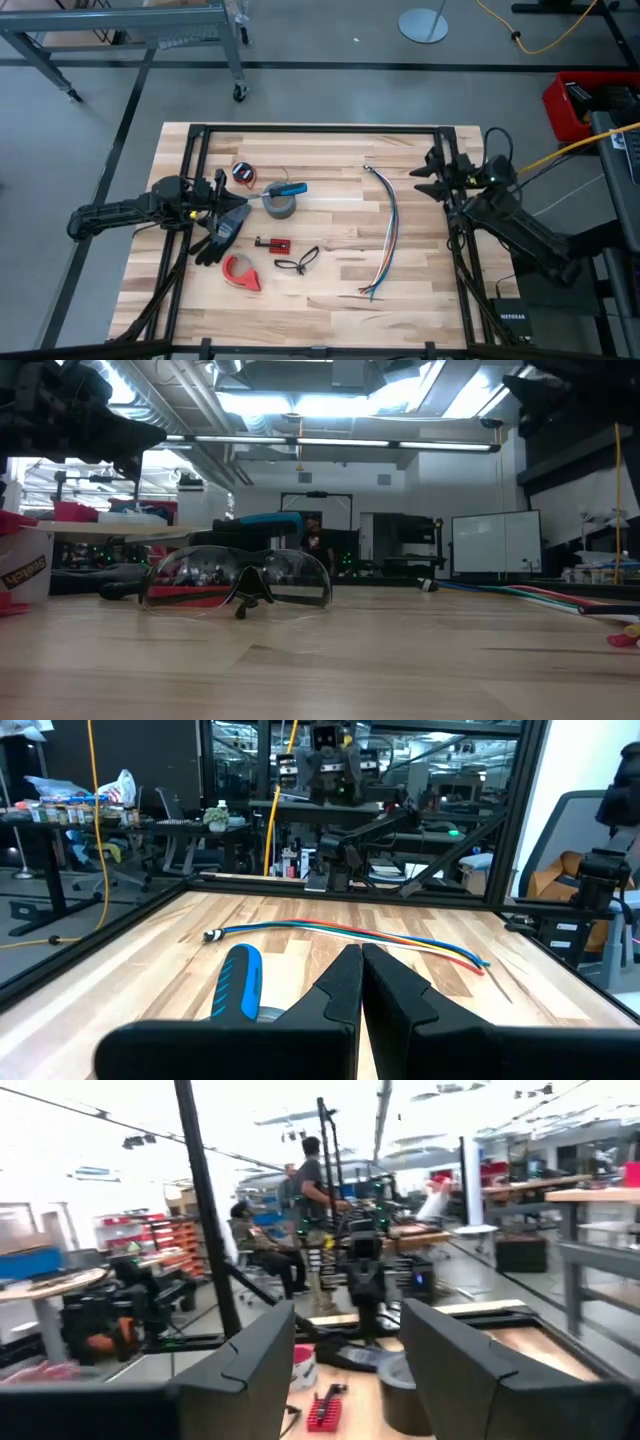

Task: Coil cords
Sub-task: Return to Home Position

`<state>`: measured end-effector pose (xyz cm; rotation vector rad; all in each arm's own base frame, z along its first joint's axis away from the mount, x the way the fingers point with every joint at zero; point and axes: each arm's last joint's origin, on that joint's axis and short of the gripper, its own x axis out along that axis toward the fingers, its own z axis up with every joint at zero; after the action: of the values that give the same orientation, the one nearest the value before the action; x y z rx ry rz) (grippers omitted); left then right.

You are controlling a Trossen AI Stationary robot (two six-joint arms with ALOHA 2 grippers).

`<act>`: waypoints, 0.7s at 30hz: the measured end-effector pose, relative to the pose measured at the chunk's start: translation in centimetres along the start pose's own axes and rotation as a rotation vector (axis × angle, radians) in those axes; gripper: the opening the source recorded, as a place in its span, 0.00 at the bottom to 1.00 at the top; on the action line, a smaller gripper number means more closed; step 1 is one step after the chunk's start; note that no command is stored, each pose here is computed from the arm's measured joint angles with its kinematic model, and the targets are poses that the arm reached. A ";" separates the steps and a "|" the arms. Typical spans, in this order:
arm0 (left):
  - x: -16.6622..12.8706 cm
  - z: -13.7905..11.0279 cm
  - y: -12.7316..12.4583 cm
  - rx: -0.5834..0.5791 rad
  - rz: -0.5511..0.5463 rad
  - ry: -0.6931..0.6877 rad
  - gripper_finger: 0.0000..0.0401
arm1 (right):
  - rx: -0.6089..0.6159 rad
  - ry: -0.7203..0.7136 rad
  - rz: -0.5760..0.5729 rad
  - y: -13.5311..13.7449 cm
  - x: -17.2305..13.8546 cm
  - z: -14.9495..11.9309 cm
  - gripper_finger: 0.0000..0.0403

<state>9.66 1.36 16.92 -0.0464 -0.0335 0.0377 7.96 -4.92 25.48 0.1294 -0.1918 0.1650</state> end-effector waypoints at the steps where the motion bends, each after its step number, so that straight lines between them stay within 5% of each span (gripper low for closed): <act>1: 0.0 0.0 0.0 0.000 0.000 0.000 0.01 | 0.002 -0.005 0.014 -0.1 0.0 -0.4 0.47; 12: 0.0 0.0 0.0 0.000 0.000 0.000 0.01 | 0.140 0.092 0.101 -1.0 -0.8 -6.2 0.47; 21: 0.0 0.0 0.0 0.000 -0.001 0.001 0.01 | 0.146 0.089 0.295 0.5 0.0 -6.0 0.47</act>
<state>9.66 1.36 16.90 -0.0468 -0.0328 0.0362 8.93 -3.58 19.72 0.2388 -0.1095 0.4779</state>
